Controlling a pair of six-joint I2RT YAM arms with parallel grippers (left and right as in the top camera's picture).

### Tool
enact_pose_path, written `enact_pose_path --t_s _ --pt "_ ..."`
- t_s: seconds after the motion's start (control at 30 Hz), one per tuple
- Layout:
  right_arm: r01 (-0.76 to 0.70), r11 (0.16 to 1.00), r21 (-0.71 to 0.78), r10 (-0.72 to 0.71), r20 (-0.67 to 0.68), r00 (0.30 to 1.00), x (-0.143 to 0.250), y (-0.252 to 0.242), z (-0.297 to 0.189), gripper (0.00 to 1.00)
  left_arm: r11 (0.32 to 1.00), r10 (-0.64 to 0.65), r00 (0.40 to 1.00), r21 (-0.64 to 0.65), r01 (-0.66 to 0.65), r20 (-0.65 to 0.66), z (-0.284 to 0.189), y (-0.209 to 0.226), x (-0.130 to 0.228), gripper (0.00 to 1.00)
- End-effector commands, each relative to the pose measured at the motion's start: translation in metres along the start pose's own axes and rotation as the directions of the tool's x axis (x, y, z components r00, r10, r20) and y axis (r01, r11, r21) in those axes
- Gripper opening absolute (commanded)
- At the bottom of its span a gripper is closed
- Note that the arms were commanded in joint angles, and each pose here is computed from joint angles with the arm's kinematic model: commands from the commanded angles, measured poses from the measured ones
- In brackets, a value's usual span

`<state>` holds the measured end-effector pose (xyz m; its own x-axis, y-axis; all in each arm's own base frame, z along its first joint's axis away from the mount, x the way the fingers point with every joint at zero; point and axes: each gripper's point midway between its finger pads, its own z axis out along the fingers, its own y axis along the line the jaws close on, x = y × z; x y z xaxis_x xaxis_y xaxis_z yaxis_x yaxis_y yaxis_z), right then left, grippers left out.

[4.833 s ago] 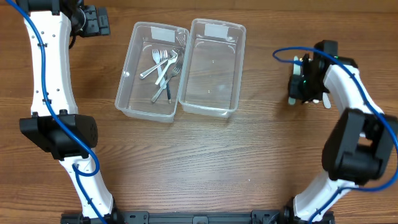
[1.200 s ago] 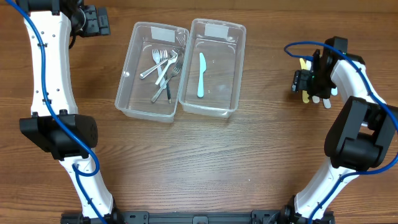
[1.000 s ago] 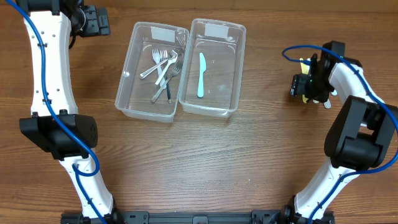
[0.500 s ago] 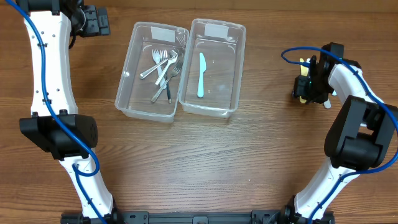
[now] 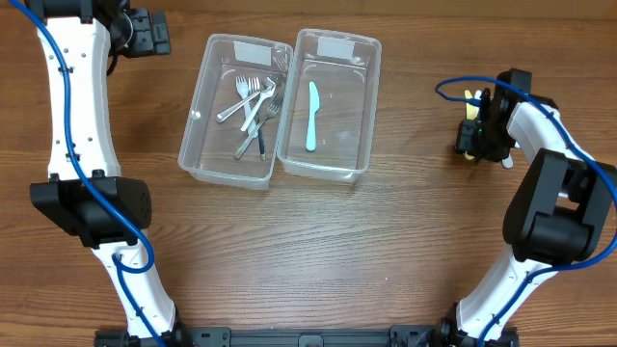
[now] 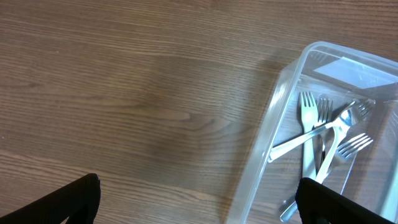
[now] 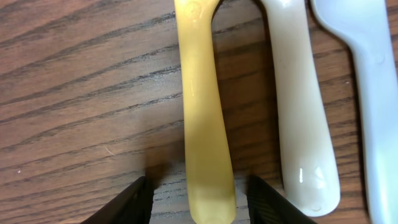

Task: Pack container
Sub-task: 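Return the right gripper to the knives and grasp the yellow knife, then carry the yellow knife into the right container and release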

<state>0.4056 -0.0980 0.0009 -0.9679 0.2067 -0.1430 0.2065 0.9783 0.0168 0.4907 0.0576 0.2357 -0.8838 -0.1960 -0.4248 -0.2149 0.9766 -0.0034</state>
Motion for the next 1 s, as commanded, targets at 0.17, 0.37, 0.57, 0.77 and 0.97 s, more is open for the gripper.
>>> enact_pose_path --t_s 0.17,0.37,0.57,0.77,0.97 --pt "-0.002 1.0 -0.017 0.001 -0.058 0.998 0.021 0.003 0.012 0.3 1.0 -0.03 0.999 -0.008 0.03 0.013 -0.002 0.005 -0.003 1.0" --pt "-0.024 1.0 -0.015 0.023 -0.059 0.998 0.019 0.003 0.009 0.15 1.0 -0.03 0.999 -0.008 0.03 0.013 -0.002 0.005 -0.003 1.0" --pt "-0.023 1.0 -0.016 0.023 -0.027 0.999 -0.004 0.007 -0.028 0.09 1.0 -0.03 0.999 -0.008 0.03 0.013 -0.002 0.005 -0.003 1.0" --pt "0.064 0.997 -0.036 -0.058 0.155 0.986 -0.046 0.046 -0.12 0.09 1.0 -0.03 0.999 -0.008 0.03 0.013 -0.002 0.005 -0.003 1.0" --pt "0.155 0.977 -0.148 -0.105 0.301 0.948 -0.048 0.139 -0.188 0.04 1.0 -0.03 0.999 -0.008 0.03 0.013 -0.002 0.005 -0.003 1.0"
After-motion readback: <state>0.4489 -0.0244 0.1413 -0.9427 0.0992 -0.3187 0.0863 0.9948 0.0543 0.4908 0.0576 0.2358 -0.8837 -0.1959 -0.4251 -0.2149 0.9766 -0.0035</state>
